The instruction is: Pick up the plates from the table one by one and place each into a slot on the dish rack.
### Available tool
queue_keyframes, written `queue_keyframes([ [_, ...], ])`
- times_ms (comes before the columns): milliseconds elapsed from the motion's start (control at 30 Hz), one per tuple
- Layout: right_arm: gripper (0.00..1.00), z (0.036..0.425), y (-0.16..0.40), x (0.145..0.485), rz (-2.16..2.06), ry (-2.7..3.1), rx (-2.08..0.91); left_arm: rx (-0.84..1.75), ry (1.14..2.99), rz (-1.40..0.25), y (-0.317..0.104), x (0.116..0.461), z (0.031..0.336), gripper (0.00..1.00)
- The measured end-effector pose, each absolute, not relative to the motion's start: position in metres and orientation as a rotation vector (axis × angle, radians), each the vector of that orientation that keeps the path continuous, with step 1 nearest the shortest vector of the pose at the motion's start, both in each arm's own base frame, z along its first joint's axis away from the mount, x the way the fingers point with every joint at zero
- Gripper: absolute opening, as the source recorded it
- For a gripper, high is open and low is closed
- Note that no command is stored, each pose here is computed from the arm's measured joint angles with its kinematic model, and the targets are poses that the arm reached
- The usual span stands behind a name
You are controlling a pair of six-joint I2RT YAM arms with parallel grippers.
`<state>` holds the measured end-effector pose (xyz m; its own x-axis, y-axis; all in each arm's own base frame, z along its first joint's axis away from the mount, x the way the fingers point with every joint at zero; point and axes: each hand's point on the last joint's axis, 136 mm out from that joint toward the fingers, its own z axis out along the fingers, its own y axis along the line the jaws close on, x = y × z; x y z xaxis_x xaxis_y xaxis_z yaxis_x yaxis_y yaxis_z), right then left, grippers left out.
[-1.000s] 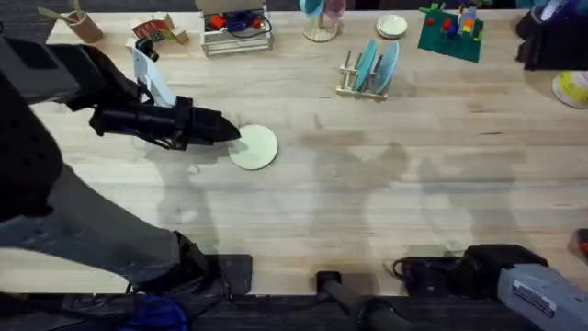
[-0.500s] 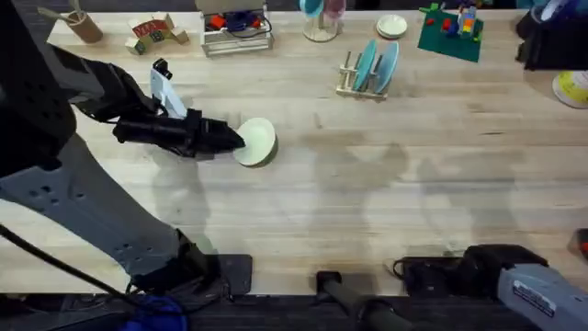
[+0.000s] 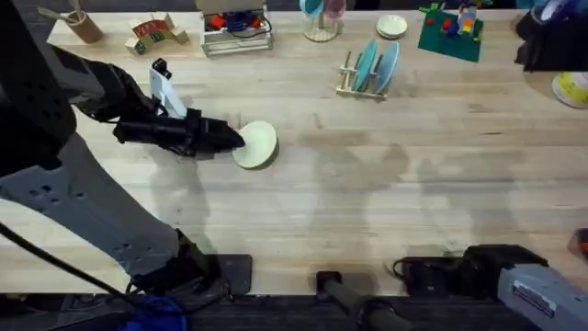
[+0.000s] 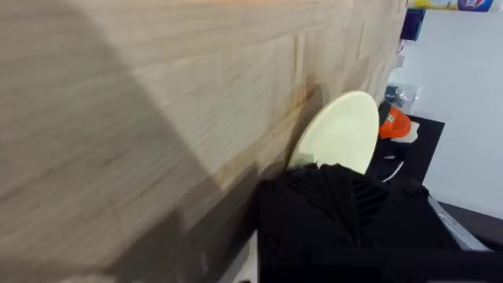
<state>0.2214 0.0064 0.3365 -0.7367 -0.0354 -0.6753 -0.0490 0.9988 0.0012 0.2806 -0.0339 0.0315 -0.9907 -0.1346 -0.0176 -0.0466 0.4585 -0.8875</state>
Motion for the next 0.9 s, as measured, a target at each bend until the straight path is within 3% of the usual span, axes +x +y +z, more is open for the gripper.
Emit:
queue_keyframes([
  [500,0.995,0.324,0.047,0.231,0.354,2.475,-0.061,-0.163,2.609,-1.584,-0.034,0.281,0.032,0.04],
  [900,0.993,0.251,0.083,0.26,0.684,2.577,0.103,-0.163,2.609,-1.584,-0.034,0.281,0.032,0.041],
])
